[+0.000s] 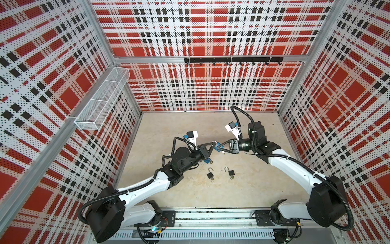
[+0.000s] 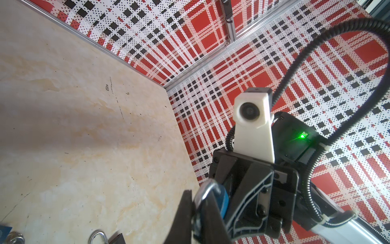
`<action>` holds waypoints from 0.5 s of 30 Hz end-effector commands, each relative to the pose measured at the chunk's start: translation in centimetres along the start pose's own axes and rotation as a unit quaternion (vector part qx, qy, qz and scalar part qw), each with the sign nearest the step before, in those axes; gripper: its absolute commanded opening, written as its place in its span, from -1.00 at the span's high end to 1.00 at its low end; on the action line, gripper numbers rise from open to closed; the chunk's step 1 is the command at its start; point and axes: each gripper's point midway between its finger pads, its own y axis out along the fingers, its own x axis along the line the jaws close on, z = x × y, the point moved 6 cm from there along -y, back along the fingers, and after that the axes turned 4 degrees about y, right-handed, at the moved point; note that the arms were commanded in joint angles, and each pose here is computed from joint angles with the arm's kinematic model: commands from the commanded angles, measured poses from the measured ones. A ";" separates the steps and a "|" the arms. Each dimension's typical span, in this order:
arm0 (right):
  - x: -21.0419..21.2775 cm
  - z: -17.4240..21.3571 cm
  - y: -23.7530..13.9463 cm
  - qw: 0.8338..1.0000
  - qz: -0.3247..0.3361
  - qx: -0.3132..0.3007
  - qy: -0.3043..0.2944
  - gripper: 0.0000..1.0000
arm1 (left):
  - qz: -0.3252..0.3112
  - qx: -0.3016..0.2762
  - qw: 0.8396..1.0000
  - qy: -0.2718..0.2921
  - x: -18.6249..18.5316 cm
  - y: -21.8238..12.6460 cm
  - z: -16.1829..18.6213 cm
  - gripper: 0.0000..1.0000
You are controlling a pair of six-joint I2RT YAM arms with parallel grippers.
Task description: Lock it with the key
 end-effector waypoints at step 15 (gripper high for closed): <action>2.5 -2.8 0.6 0.993 -0.017 -0.058 -0.100 1.00 | 0.157 0.158 0.974 0.039 -5.0 -1.5 0.8 0.73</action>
